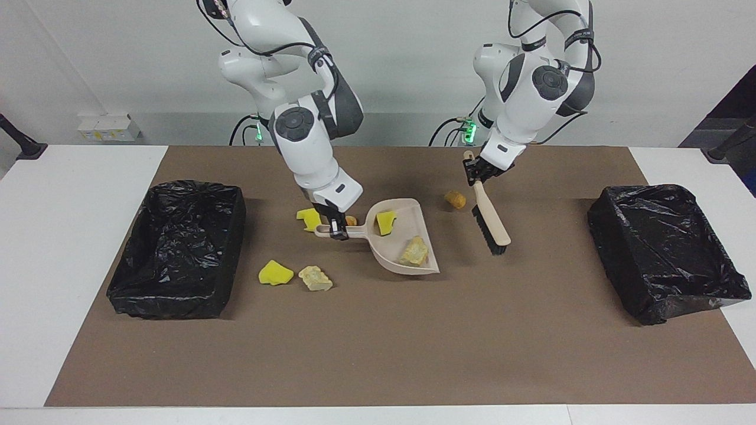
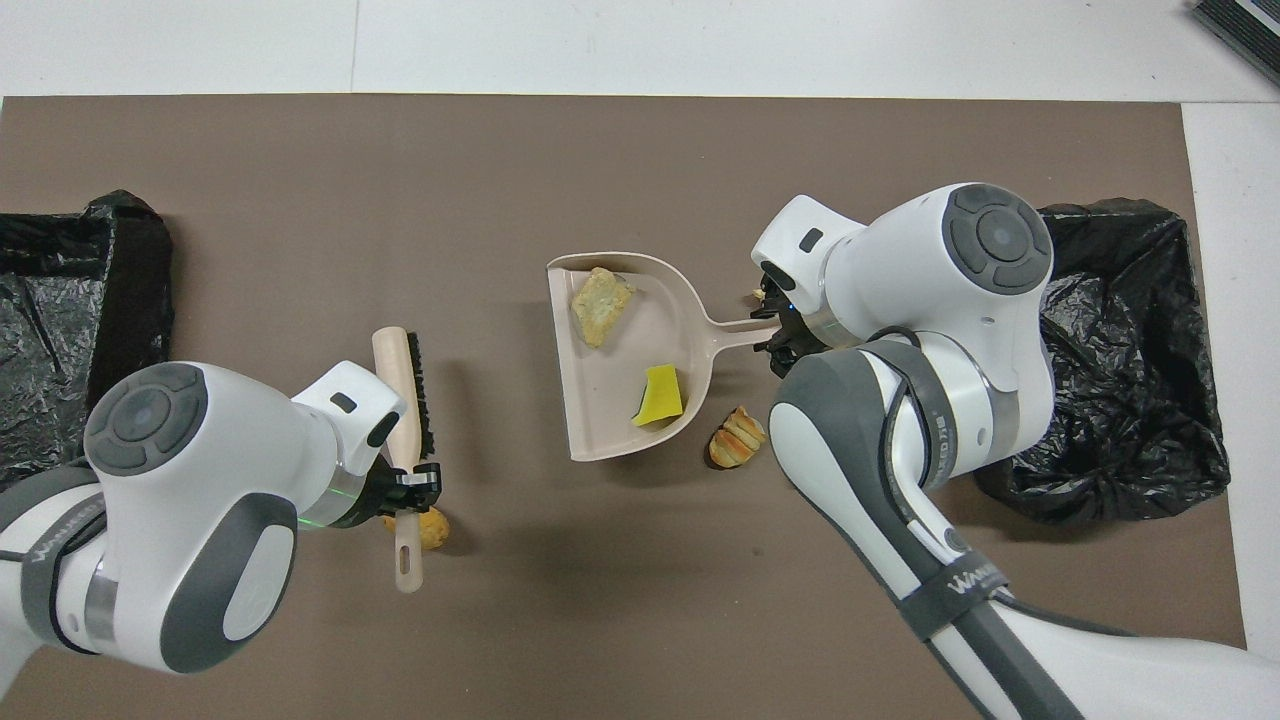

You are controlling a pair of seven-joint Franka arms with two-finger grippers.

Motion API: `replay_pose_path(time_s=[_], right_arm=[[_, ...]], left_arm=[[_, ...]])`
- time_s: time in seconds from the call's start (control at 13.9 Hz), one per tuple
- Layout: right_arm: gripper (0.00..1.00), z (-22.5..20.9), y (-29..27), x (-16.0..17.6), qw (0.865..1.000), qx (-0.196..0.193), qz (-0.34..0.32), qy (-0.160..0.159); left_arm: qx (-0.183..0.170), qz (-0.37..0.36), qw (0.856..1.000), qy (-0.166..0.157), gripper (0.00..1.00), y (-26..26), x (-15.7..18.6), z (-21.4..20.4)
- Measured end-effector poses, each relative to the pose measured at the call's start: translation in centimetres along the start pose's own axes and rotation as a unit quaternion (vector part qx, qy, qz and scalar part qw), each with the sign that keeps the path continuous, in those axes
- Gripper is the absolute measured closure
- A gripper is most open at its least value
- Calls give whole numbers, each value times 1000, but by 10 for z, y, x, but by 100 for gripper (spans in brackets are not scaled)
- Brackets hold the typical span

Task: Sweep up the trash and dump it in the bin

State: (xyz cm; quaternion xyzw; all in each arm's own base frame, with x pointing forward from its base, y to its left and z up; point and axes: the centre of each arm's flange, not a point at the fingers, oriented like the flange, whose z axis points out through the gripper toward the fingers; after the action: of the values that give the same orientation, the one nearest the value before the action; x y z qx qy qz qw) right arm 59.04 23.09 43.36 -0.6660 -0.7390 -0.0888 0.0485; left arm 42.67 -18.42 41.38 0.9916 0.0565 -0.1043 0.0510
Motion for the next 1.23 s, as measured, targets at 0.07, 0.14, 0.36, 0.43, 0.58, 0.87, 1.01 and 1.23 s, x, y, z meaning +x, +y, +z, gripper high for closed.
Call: replay_pose_path(time_s=[0.07,0.14,0.36,0.43,0.58,0.87,1.01,1.23], right_arm=[[68,2,-4,12,1000,3,-9,1],[68,7,-9,25,1000,8,-16,1],[68,32,-18,36,999,31,-21,-5],[68,41,-18,34,999,38,-19,-7],[68,57,-18,32,999,50,-16,-10],[68,81,-26,50,997,67,-28,-14],[68,85,-31,59,997,70,-32,-15],[68,92,-34,57,997,71,-31,-18]], left_arm=[[6,-4,1000,-11,74,-6,-6,12],[10,-21,1000,-19,74,-14,-11,21],[24,-145,989,-31,74,-30,-21,25],[38,-194,980,-31,74,-32,-23,23],[60,-271,960,-36,74,-35,-30,23],[84,-358,929,-34,74,-23,-59,32],[83,-353,931,-28,74,-6,-78,49],[63,-304,950,-32,74,20,-97,83]])
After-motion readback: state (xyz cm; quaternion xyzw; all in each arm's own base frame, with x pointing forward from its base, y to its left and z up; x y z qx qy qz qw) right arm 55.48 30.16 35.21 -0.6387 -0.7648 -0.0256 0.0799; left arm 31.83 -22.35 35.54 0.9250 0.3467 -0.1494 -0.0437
